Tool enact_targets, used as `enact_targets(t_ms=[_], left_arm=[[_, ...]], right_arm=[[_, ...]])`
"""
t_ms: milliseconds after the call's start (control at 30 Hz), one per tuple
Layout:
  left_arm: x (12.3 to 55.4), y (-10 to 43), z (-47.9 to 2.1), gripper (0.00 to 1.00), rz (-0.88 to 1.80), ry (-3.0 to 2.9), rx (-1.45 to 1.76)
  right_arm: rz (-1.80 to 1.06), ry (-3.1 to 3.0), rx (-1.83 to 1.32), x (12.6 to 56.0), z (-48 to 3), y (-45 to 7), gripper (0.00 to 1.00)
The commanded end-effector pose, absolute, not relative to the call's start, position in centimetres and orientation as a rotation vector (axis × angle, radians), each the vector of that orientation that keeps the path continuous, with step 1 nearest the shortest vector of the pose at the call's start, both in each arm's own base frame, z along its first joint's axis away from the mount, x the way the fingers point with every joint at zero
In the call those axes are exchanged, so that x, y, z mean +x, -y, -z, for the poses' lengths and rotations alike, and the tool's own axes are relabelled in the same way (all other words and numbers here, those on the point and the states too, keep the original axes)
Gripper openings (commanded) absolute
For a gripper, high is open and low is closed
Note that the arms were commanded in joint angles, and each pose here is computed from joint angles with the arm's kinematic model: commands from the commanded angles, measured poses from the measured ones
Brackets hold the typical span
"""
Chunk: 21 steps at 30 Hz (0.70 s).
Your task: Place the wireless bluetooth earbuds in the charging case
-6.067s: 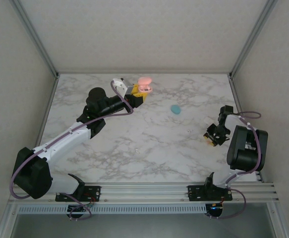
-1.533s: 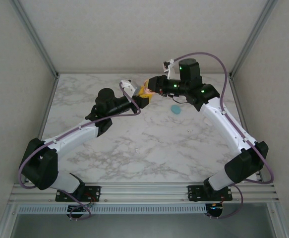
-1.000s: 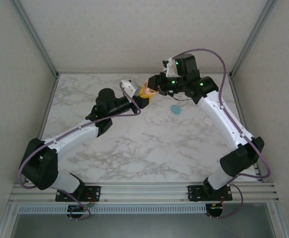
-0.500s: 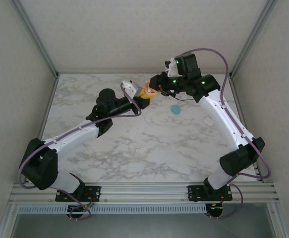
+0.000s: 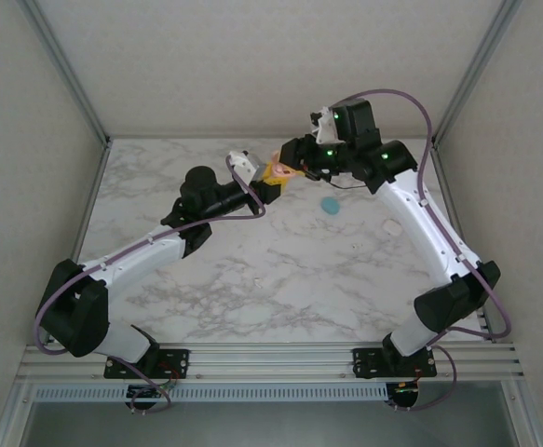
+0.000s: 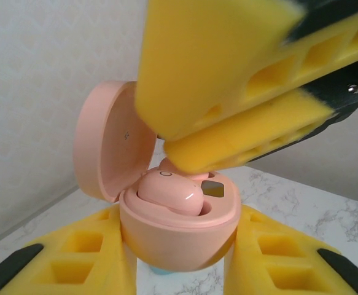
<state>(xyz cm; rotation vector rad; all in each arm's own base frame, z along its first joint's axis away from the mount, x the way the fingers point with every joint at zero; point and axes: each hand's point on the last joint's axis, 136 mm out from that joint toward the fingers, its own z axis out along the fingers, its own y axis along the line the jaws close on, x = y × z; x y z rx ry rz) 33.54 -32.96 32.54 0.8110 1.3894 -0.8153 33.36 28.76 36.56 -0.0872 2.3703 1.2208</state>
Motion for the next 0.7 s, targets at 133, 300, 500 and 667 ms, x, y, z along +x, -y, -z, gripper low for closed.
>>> enact_targets(t_ms=[133, 300, 500, 667], left_arm=[[33.1, 32.7, -35.7, 0.18, 0.795, -1.289, 0.799], [32.3, 32.8, -36.0, 0.18, 0.82, -1.278, 0.83], [31.2, 33.0, -36.0, 0.18, 0.836, -1.28, 0.872], [31.1, 33.0, -36.4, 0.18, 0.832, -1.275, 0.872]], right_arm=[[-1.084, -2.17, -0.134, 32.7, -40.8, -25.4, 0.38], [-1.035, -2.18, 0.057, 35.7, -40.0, -22.9, 0.45], [-1.172, -2.274, 0.055, 38.0, -38.6, -24.3, 0.51], [-1.315, -2.326, -0.037, 38.2, -37.9, -26.7, 0.53]])
